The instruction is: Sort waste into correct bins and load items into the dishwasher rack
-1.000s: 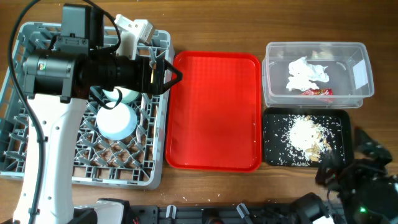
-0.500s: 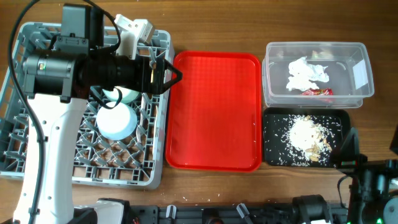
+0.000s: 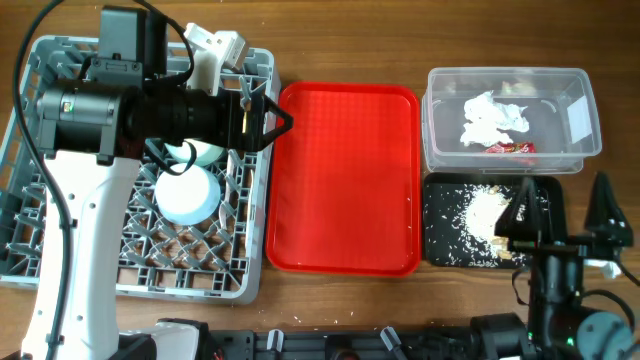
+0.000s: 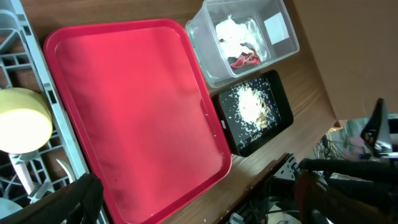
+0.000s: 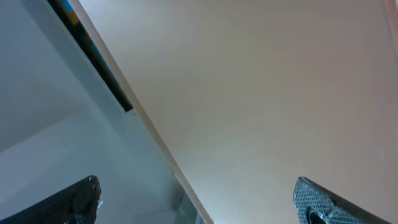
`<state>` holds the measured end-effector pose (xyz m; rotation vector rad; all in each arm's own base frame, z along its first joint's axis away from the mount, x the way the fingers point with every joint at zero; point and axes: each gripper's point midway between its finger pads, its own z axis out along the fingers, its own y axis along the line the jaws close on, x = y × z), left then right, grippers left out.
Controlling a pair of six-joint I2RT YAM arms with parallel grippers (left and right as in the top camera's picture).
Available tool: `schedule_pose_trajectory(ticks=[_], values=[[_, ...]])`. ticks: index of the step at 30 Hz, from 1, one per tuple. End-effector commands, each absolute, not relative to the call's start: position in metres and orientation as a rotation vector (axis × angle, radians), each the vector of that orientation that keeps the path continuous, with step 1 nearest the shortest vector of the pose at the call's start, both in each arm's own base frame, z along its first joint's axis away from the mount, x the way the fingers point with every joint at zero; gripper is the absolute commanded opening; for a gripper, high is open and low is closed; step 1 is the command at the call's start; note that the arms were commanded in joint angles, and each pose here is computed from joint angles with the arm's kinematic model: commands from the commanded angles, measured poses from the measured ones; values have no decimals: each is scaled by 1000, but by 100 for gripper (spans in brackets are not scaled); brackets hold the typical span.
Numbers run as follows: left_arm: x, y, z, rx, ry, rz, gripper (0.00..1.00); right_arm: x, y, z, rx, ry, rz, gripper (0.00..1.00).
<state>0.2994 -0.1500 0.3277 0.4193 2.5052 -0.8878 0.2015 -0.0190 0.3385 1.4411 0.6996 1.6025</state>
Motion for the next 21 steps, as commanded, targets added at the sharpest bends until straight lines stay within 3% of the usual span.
schedule_pose_trajectory(ticks=[1, 4, 12, 16, 21], values=[[300, -151, 326, 422, 2509, -888, 100, 212, -2, 314, 1453, 809, 1644, 100], [300, -151, 326, 422, 2509, -888, 100, 221, 12, 287, 1469, 907, 1664, 100], [300, -151, 326, 422, 2509, -888, 100, 226, 12, 272, 1297, 858, 1696, 100], [300, -152, 326, 427, 2509, -889, 100, 232, 12, 255, 1162, 1003, 1475, 100], [300, -152, 326, 426, 2509, -889, 100, 237, 15, 234, 777, 1266, 986, 100]])
